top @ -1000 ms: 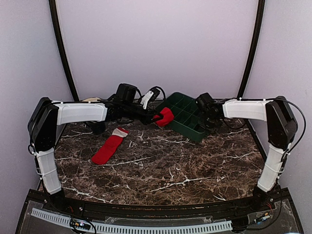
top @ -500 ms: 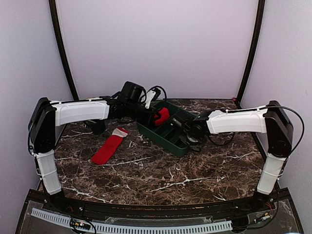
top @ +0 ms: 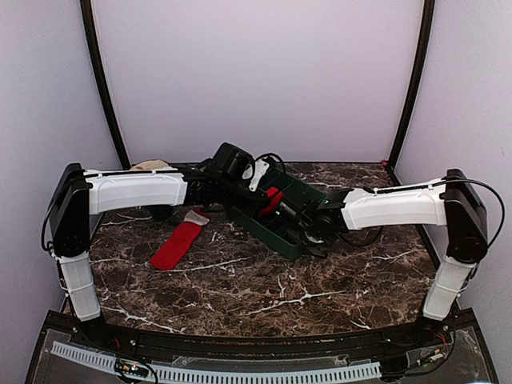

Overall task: Roll the socks
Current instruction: Place the sock in the storage box.

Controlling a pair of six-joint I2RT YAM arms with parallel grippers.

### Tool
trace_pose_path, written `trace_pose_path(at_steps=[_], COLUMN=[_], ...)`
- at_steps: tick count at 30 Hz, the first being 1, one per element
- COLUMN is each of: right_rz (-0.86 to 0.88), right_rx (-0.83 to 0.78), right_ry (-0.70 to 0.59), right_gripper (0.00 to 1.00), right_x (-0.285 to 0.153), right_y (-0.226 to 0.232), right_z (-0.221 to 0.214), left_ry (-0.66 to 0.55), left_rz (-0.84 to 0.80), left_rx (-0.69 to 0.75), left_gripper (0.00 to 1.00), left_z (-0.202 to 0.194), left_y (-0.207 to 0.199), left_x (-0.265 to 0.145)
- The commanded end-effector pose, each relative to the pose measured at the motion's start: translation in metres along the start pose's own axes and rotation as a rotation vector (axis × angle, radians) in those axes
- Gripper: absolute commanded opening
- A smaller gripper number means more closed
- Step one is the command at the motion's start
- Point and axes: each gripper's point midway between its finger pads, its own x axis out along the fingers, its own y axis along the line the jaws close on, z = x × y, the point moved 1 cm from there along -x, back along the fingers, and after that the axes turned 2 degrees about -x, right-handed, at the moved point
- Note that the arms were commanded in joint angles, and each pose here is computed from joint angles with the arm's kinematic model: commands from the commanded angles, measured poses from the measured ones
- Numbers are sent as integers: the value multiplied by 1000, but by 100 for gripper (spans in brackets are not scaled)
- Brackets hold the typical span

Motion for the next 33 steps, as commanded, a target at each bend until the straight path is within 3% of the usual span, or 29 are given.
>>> trace_pose_path(at_steps=[1,33], right_rz=[85,217], right_rx=[7,-68], right_ry=[-28,-120], right_gripper=[39,42], right_x=[-21,-79], right_y=[8,2], right_z=[14,65], left_ry=[-23,42], left_rz=[42,144], left_rx=[30,161], left_gripper=[0,0], left_z=[12,-4], left_y=[-2,3], left_x=[-11,49])
